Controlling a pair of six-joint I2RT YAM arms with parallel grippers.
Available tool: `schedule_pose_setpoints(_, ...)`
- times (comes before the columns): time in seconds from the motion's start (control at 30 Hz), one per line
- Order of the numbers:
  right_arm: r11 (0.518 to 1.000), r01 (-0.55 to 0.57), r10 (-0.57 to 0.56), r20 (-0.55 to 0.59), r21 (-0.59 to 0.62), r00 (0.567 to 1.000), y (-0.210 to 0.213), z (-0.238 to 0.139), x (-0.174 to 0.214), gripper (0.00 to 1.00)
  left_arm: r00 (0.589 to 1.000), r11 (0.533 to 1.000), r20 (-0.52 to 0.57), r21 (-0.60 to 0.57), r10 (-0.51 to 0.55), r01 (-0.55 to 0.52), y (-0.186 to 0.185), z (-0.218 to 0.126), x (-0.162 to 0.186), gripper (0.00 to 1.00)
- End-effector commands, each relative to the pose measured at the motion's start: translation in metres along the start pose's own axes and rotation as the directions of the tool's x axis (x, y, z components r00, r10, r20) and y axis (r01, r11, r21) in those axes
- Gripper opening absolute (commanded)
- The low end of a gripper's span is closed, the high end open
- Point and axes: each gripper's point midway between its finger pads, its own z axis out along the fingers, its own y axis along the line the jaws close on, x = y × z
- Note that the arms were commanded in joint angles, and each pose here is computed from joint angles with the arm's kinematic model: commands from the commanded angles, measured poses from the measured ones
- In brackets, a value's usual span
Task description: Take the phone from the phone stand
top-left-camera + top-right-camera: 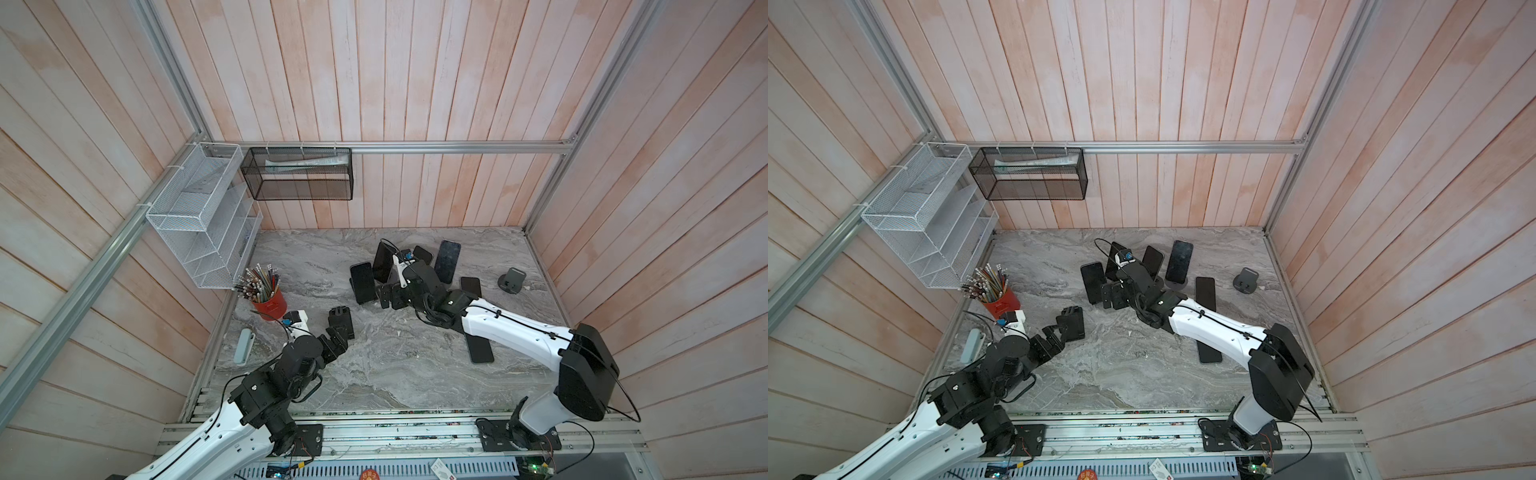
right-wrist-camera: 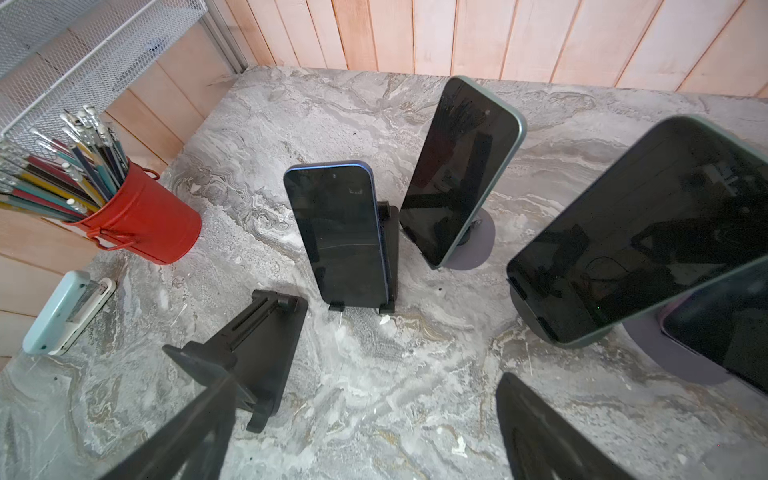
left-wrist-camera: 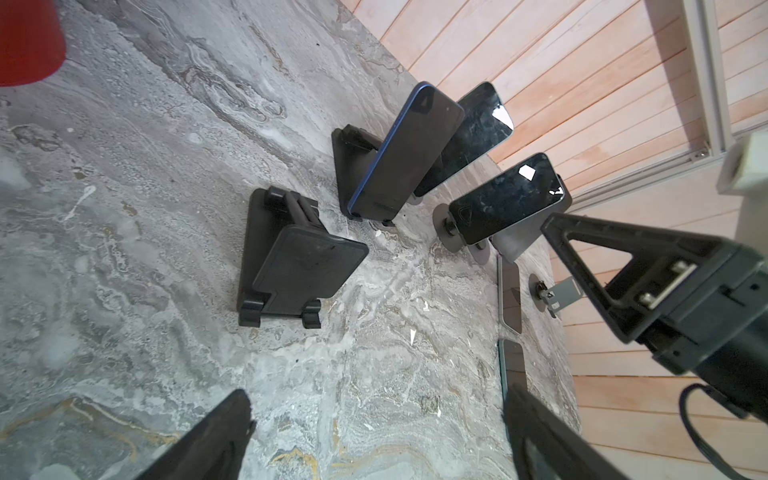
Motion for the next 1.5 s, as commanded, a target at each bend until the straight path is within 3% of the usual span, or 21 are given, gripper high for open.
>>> schedule_pose_setpoints(0.0,1.0,0.013,-0.013,-0.007,0.01,1.0,0.004,0.011,-0.011,0.98,0.999,0.999,0.037,-0.045,-0.023,0.025,0.017,-0.003,-0.002,0.96)
schedule_pose_setpoints(0.3,0.999,0.021,-0.021,0.005,0.029,1.0,0.014,0.047,-0.028,0.98,0.996,0.998,0.082,-0.031,-0.046,0.049,0.024,-0.014,-0.01,0.96)
schedule_pose_setpoints(0.67,0.991,0.11,-0.108,-0.027,0.077,0.994,0.022,0.096,-0.035,0.98,0.997,0.998,0.079,-0.062,-0.022,0.027,0.031,-0.013,-0.008,0.96)
schedule_pose_setpoints(1.47,0.983,0.11,-0.107,-0.029,0.15,0.994,0.024,0.139,-0.046,0.98,0.994,0.998,0.109,-0.059,-0.006,0.012,0.032,-0.013,-0.012,0.97)
